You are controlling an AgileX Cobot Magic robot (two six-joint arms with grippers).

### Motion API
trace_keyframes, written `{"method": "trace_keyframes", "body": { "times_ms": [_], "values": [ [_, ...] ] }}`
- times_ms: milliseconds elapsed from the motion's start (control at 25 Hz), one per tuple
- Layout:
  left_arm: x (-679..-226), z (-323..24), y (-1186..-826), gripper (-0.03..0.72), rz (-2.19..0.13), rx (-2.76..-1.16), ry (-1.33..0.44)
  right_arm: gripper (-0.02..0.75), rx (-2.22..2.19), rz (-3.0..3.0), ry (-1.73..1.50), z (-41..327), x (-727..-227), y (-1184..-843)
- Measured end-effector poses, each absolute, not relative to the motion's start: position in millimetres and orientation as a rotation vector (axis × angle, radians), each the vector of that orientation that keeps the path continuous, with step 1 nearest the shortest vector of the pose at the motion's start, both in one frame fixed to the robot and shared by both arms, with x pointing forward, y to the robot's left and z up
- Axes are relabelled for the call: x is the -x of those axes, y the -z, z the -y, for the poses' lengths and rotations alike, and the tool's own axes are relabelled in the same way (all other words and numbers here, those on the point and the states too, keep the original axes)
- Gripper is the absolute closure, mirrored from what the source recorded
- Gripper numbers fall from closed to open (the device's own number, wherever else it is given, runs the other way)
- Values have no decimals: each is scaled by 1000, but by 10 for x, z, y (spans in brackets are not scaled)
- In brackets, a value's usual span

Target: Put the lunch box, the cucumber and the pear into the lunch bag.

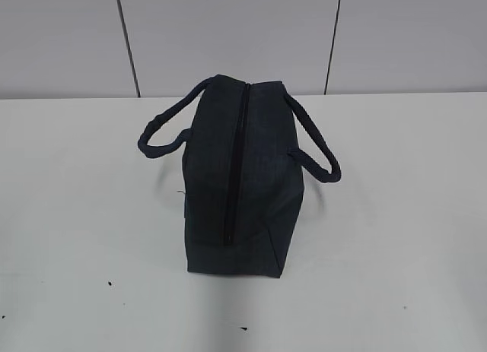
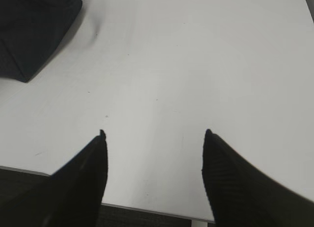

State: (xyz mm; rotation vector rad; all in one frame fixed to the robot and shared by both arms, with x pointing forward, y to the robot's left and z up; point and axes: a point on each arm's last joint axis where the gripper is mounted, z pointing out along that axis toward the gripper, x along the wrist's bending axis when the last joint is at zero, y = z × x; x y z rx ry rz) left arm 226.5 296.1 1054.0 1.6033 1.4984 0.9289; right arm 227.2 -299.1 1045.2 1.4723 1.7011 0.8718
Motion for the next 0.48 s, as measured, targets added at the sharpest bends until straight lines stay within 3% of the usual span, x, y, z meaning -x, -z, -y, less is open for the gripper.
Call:
{"method": "trace_keyframes", "body": {
  "times_ms": [480],
  "values": [
    [-2265,-2961,-10540,253,-1498,-1603,-929,266,-1472,-1701,-872,2991,-2272,-10452]
  ]
}}
